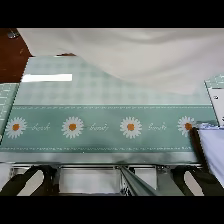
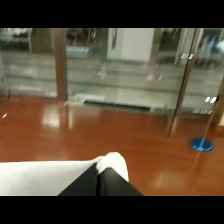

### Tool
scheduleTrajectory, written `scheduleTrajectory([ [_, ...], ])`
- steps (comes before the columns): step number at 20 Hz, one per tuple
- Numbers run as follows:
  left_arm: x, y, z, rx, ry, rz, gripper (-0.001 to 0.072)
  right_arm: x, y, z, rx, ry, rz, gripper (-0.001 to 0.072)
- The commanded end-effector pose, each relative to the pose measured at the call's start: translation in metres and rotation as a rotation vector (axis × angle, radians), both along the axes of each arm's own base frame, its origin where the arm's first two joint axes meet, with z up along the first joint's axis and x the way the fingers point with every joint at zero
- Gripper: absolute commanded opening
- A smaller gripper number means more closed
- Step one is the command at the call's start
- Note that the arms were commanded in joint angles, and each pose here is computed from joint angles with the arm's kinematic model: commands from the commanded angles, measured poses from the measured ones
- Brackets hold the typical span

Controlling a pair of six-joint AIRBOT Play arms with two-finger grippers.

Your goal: Fold the shirts.

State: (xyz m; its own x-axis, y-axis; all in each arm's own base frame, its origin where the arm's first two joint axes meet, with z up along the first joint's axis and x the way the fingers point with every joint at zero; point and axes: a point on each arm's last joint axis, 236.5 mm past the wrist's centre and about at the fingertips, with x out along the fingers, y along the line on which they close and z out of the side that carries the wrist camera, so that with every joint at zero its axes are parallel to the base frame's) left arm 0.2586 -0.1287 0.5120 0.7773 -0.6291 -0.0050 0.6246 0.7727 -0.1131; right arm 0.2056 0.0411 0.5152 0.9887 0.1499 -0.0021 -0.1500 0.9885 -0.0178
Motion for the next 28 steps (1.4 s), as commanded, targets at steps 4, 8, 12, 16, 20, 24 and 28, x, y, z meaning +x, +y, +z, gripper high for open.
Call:
scheduleTrajectory([
  [4,-0.07,0.021,-0.028,0.184,0.056,0.218,0.0028,-0.081,-0.005,0.009,-0.001,-0.082,-0.091,0.0025],
  [8,-0.091,0.015,-0.045,0.2,0.121,0.205,0.0028,-0.074,-0.006,-0.002,0.008,-0.03,-0.089,0.0025],
  [12,-0.06,0.024,-0.094,0.145,0.321,0.193,0.0028,-0.026,0.0,-0.084,0.06,0.33,-0.025,0.0026],
  [16,0.002,0.04,-0.205,0.062,0.612,0.17,0.0028,0.063,0.014,-0.186,0.106,0.608,0.135,0.0026],
  [20,0.08,0.038,-0.333,-0.046,0.708,0.217,0.0028,0.158,0.014,-0.308,0.242,0.855,0.206,0.0025],
  [24,0.151,0.037,-0.411,-0.137,0.817,0.322,0.0028,0.253,-0.001,-0.373,0.388,0.909,0.166,0.0026],
  [28,0.203,0.028,-0.454,-0.135,0.962,0.283,0.0028,0.326,0.017,-0.41,0.642,0.985,0.223,0.0026],
])
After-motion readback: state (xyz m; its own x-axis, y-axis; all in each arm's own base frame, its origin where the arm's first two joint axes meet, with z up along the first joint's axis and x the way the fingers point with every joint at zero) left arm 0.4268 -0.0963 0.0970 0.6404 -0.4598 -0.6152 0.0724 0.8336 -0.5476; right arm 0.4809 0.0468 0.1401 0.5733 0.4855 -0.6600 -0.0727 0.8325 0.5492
